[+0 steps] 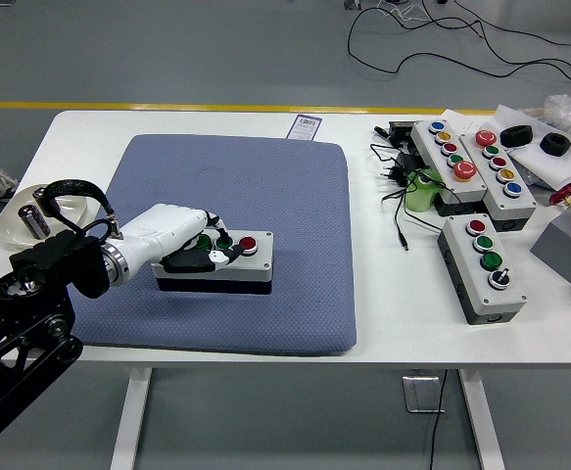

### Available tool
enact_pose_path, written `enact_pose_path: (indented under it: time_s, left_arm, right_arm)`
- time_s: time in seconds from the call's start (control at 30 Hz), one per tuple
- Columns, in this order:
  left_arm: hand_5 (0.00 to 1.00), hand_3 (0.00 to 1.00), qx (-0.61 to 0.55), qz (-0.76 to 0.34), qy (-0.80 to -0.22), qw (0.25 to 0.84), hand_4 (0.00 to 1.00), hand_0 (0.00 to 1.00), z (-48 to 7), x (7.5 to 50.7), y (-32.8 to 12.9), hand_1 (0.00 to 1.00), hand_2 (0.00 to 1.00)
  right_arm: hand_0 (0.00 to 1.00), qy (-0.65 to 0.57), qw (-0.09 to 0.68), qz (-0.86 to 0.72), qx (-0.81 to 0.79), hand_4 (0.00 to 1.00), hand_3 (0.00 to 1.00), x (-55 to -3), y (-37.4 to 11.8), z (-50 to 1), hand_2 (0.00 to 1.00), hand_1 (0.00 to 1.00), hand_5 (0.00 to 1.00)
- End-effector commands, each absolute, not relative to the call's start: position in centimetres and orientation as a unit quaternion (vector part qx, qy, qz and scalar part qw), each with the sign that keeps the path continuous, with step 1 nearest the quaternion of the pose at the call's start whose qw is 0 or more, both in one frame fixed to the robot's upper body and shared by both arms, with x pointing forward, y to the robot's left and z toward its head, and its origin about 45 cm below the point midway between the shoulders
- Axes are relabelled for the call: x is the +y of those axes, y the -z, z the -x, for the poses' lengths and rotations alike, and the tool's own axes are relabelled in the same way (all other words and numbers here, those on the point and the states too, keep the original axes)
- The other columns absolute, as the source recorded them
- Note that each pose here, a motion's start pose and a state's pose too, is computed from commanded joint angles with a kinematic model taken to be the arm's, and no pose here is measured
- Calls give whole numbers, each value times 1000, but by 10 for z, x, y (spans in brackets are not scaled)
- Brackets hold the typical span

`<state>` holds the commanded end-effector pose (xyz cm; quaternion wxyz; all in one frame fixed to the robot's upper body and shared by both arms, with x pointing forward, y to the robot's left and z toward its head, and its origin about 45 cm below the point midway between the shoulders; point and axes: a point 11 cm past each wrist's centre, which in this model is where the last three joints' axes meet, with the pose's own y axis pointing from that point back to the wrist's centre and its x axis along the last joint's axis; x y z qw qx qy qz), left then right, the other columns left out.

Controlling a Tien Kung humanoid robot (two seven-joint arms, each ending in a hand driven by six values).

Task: Pick up the button,place it on the desk,press the button,press the button

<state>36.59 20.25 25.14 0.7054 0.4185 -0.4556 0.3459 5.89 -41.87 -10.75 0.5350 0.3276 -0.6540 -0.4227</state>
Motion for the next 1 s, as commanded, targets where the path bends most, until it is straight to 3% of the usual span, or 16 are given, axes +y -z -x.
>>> enact_pose_path:
  time_s: [1.0]
  left_arm:
    - [998,694,-430,-441,-309,725,665,8,-364,186,-224,2,29]
  right_arm:
    - [664,419,538,-331,-652,475,615,-419,107,-61,719,661,318]
